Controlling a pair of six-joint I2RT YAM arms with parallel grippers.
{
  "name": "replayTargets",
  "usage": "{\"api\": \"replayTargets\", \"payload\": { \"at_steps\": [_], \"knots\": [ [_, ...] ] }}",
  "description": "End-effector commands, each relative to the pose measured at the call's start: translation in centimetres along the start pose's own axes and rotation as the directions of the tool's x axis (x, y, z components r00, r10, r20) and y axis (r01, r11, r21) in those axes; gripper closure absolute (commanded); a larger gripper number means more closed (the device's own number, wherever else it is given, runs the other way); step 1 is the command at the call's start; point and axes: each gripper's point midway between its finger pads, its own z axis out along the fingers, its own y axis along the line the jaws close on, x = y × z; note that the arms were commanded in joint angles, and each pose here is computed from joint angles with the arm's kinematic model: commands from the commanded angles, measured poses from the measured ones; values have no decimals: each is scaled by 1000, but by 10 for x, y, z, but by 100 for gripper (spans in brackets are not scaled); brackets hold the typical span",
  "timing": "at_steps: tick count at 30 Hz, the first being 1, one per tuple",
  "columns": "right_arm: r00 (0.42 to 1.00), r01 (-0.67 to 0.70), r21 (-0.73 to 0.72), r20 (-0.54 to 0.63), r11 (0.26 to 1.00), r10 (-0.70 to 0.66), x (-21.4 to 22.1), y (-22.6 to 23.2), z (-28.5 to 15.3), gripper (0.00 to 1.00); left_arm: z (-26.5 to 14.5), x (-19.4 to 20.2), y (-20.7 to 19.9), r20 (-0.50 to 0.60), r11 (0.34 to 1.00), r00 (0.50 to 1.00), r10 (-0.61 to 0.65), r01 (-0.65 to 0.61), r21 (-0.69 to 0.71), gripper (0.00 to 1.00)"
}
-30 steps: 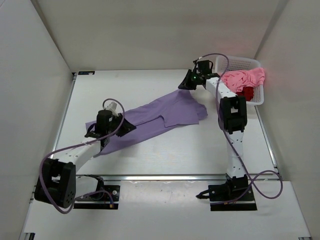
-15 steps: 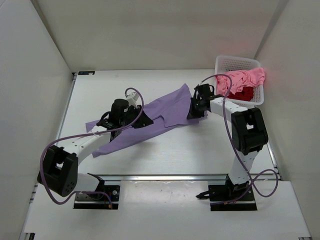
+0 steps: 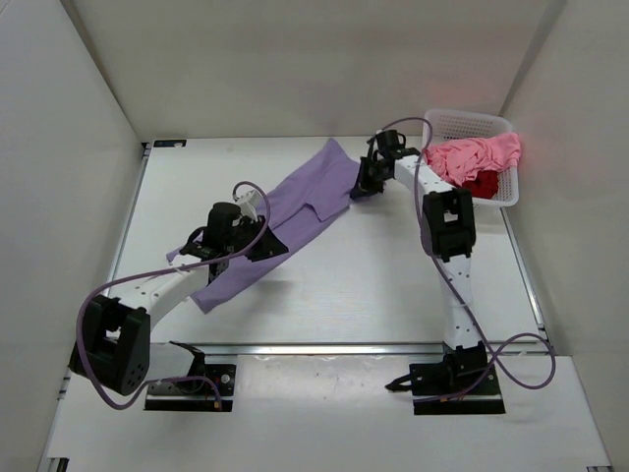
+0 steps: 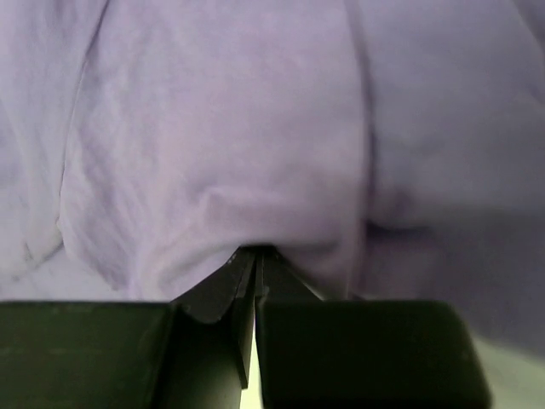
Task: Fold and stack the t-shirts
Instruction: Rotate the tshirt 90 degrees
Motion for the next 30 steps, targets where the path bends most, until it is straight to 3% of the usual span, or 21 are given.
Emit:
{"api": "replayTargets", "payload": {
  "at_steps": [1,3,6,11,14,16,17,18,19,20,21,22,23,25,27,29,30],
  "knots": [
    [999,-23,-8,-36,1000,23,-21,-9,33,100,-13,-13,-3,47,1000,999,14,-14,9,81],
    [992,14,-85,126,996,-3,-88,21,13,100,-13,-13,0,35,1000,999,16,-16,-12,79],
    [975,45,-165,220,985,-7,-122,46,-29,100,-12,-18,0,32,999,999,27,-26,-35,77],
    [929,190,-63,333,980,-159,-126,108,-147,100,-14,-30,2,84,999,996,6,-3,-37,73],
    [932,259,-49,274,965,-237,-83,142,-169,100,-20,-33,5,103,999,995,4,1,-44,68],
    [952,286,-4,113,958,-284,-13,136,-144,99,-26,-35,8,119,998,993,9,-1,-66,61],
    [912,358,1,217,934,-349,-4,170,-169,96,-29,-35,10,128,997,992,9,1,-75,58],
    [908,381,17,182,925,-377,39,159,-127,89,-33,-36,13,134,995,991,13,0,-96,52],
    [920,362,19,153,932,-361,85,141,-128,83,-34,-34,17,132,994,991,17,-1,-113,43],
    [921,341,-32,210,940,-327,110,144,-127,71,-35,-32,20,132,992,991,16,1,-130,40],
    [905,347,-120,303,930,-299,108,162,-129,61,-36,-32,21,138,991,990,16,3,-135,34],
    [917,298,-209,334,932,-218,125,164,-126,55,-35,-31,24,139,990,990,7,13,-139,29],
    [951,230,-287,269,930,-152,152,160,-116,53,-36,-33,27,153,989,988,-1,24,-143,24],
    [955,217,-376,272,901,-116,159,179,-104,51,-38,-40,34,178,987,984,-31,59,-152,21],
    [976,186,-377,174,908,-128,186,187,-67,51,-42,-54,33,221,986,974,-43,77,-150,26],
    [981,178,-419,149,891,-126,192,211,-52,53,-49,-67,32,252,986,966,-57,93,-135,43],
    [981,182,-434,146,882,-131,198,224,-40,54,-51,-74,30,272,986,961,-57,96,-134,45]
  ]
}}
